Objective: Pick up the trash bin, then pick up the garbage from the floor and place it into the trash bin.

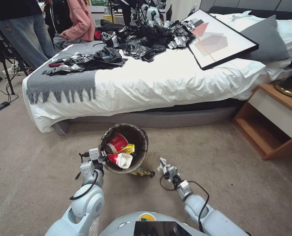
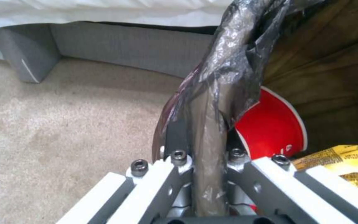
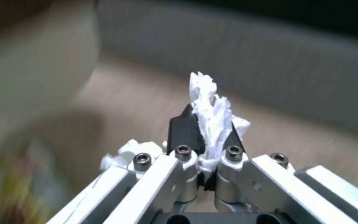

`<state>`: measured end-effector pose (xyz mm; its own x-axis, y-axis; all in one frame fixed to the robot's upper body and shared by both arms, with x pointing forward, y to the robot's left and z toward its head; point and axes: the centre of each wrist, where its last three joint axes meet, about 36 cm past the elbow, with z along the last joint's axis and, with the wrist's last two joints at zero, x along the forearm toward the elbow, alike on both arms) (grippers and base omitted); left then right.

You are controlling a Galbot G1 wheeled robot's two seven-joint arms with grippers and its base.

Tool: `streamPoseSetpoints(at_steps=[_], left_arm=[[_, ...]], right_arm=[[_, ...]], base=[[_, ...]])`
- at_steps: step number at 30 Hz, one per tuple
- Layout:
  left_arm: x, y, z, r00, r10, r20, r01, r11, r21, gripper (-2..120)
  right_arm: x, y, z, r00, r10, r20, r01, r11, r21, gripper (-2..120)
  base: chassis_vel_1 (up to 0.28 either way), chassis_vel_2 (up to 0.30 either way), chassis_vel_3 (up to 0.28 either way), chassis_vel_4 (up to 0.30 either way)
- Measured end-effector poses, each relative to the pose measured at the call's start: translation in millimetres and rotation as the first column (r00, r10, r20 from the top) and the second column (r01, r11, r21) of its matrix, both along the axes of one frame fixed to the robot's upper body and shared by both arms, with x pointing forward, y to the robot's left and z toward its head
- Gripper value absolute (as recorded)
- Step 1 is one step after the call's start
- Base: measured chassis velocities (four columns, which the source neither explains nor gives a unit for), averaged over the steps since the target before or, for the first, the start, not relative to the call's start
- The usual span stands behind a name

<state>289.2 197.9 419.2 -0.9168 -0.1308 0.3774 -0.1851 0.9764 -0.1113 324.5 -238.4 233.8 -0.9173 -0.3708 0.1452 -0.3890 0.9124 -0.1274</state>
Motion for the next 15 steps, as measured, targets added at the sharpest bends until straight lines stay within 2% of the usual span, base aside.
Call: streamPoseSetpoints(at_steps=[2, 4, 6, 7, 9, 10, 13, 15], left_arm=[[-0.2, -0.7, -1.0, 1.0, -0.003, -0.003, 0.003, 1.0, 0.0, 0], [-0.2, -0.7, -1.0, 1.0, -0.003, -0.003, 0.003, 1.0, 0.0, 0], [-0.5, -1.7, -2.1, 1.0, -0.007, -0.009, 0.007, 1.0, 0.001, 0], [-0.5, -1.7, -2.1, 1.0, -0.007, -0.009, 0.007, 1.0, 0.001, 0], [-1.9, -2.4, -2.9, 1.0, -0.014, -0.017, 0.014, 1.0, 0.003, 0], [-1.9, -2.4, -2.9, 1.0, -0.014, -0.017, 0.014, 1.0, 0.003, 0], [-4.3, -2.4, -4.4, 0.999, -0.02, -0.027, 0.02, 1.0, 0.008, 0], [-4.6, -2.6, -4.5, 0.999, -0.022, -0.028, 0.023, 1.0, 0.008, 0]], right_arm=[[9.9, 3.6, 26.6, 0.998, -0.029, 0.054, 0.027, 0.999, 0.038, 0], [9.9, 3.6, 26.6, 0.998, -0.029, 0.054, 0.027, 0.999, 0.038, 0], [23.7, 15.6, 77.1, 0.987, -0.059, 0.15, 0.042, 0.993, 0.114, 0], [23.7, 15.6, 77.1, 0.987, -0.059, 0.15, 0.042, 0.993, 0.114, 0], [33.5, 22.2, 111.0, 0.973, -0.076, 0.219, 0.041, 0.987, 0.157, 0], [33.5, 22.2, 111.0, 0.973, -0.076, 0.219, 0.041, 0.987, 0.157, 0], [45.5, 29.8, 154.5, 0.951, -0.076, 0.3, 0.011, 0.977, 0.214, 0], [46.7, 31.1, 160.6, 0.948, -0.073, 0.311, 0.002, 0.975, 0.222, 0]], base=[[0.0, 0.0, 0.0, 0.0], [0.0, 0.0, 0.0, 0.0], [0.0, 0.0, 0.0, 0.0], [0.0, 0.0, 0.0, 0.0], [0.0, 0.0, 0.0, 0.0], [0.0, 0.0, 0.0, 0.0], [0.0, 0.0, 0.0, 0.0], [0.0, 0.0, 0.0, 0.0]])
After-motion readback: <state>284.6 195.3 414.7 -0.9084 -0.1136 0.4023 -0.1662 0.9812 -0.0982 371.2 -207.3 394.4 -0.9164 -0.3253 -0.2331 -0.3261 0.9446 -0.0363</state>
